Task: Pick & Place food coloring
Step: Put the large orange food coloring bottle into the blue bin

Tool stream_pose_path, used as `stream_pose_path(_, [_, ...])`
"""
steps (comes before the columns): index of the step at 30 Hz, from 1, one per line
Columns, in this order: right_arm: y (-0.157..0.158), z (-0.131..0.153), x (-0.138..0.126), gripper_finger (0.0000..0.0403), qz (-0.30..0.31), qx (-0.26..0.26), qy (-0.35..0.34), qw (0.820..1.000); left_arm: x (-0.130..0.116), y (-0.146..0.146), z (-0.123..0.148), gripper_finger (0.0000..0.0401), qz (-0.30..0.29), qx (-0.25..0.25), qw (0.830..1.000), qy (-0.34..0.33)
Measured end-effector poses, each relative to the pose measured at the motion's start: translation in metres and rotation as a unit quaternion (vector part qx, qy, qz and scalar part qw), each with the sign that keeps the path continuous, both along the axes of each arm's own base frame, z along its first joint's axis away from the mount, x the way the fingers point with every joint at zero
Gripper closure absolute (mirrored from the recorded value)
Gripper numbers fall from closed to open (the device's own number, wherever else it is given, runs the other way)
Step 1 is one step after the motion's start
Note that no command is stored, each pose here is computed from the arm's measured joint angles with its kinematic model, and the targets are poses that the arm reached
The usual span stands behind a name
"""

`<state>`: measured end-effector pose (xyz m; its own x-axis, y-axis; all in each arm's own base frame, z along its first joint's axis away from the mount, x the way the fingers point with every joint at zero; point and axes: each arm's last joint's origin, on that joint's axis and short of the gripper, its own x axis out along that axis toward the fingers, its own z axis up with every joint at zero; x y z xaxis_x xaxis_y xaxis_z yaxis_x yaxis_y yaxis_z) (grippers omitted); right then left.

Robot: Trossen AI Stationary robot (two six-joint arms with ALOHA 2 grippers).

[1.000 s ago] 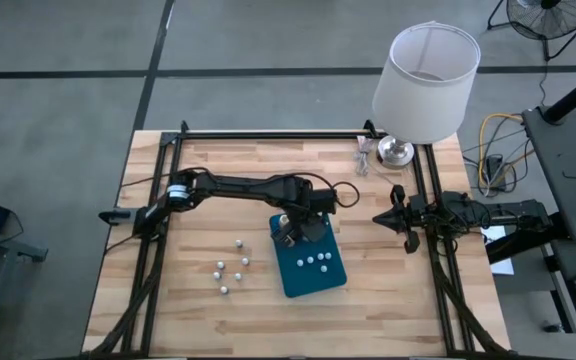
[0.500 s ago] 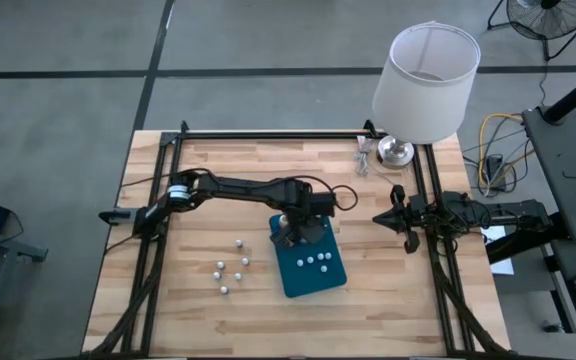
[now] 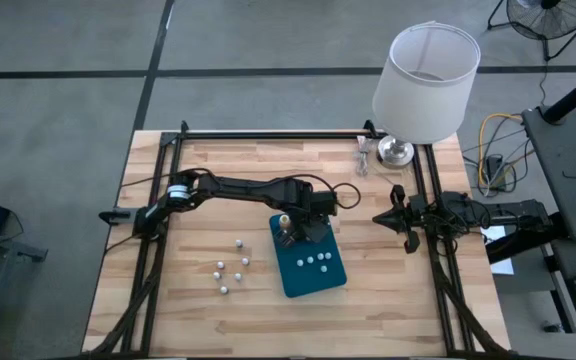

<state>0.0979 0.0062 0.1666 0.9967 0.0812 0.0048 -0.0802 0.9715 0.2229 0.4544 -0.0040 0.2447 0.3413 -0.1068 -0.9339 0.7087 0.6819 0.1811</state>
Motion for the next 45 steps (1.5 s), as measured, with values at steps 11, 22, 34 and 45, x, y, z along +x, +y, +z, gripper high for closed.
stream_pose_path(11, [0.0, 0.0, 0.0, 0.0394, 0.0, 0.0, 0.0, 1.0, -0.003, 0.0, -0.012, 0.0268, 0.0, 0.0, 1.0, 0.015])
stream_pose_path(22, [0.0, 0.0, 0.0, 0.0394, 0.0, 0.0, 0.0, 1.0, -0.002, 0.001, -0.013, 0.0263, 0.007, 0.019, 1.0, 0.013])
stream_pose_path(34, [0.0, 0.0, 0.0, 0.0394, 0.0, 0.0, 0.0, 1.0, -0.003, 0.001, -0.013, 0.0255, 0.012, 0.021, 1.0, 0.015])
stream_pose_path(45, [0.0, 0.0, 0.0, 0.0394, 0.0, 0.0, 0.0, 1.0, -0.002, 0.001, -0.013, 0.0254, 0.055, 0.006, 0.998, 0.018])
